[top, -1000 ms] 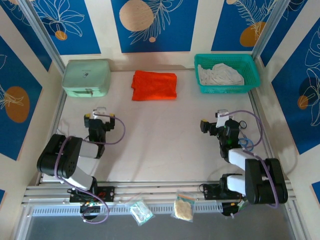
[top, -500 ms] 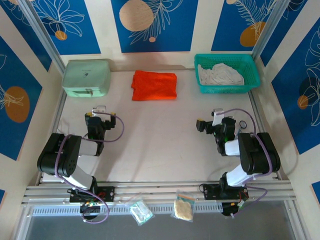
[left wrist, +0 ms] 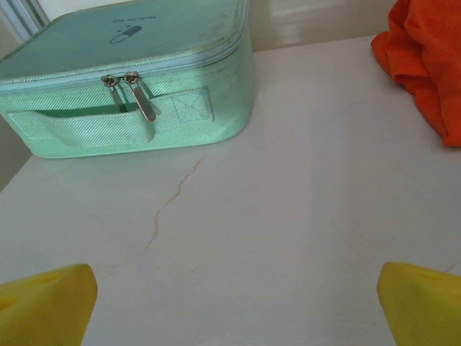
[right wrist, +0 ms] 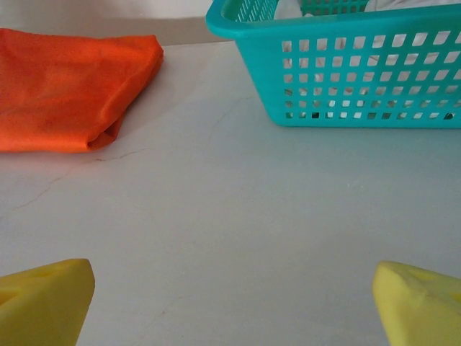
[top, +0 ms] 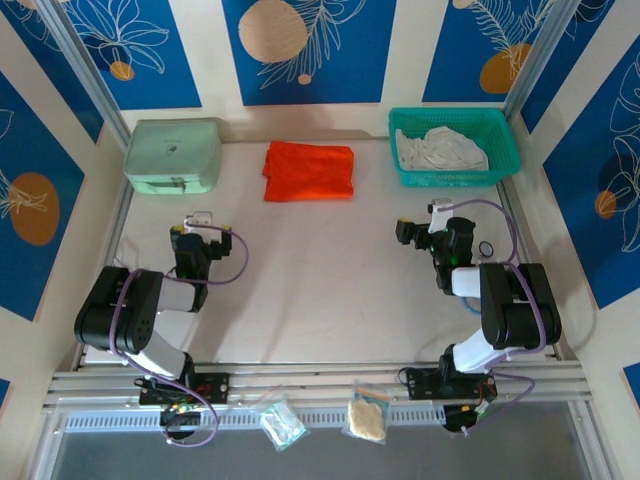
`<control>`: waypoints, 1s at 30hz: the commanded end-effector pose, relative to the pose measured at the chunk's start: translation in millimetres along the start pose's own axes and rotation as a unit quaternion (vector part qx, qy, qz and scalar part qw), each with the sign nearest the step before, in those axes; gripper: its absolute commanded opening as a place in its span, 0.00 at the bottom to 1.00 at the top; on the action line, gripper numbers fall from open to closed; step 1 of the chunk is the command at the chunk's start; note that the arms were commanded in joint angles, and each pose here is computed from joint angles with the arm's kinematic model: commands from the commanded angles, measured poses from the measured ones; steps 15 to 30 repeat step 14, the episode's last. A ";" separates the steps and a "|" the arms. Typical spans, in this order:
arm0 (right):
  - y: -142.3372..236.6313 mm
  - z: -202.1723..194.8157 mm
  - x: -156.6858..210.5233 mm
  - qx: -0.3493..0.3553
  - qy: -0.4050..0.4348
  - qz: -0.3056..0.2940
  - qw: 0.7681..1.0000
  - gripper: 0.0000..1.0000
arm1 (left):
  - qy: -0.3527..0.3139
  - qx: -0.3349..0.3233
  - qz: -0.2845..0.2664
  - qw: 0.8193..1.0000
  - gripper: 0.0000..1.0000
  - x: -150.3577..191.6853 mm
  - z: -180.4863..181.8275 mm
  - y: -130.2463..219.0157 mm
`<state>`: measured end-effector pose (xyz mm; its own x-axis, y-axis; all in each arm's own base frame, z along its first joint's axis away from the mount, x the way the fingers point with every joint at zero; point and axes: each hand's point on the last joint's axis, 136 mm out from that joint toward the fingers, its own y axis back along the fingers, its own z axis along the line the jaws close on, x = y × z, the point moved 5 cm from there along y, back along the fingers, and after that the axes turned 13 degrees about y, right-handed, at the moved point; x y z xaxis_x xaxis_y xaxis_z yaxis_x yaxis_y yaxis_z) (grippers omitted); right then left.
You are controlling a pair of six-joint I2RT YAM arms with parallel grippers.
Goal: Fold and stack the t-shirts
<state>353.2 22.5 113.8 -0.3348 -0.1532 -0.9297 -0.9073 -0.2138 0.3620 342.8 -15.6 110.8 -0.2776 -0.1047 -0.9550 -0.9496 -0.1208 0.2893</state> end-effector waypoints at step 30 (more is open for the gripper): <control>2.0 1.2 2.1 0.007 -0.001 0.004 1.000 0.99 | 0.017 0.013 0.008 1.000 0.99 -0.5 2.4 -4.4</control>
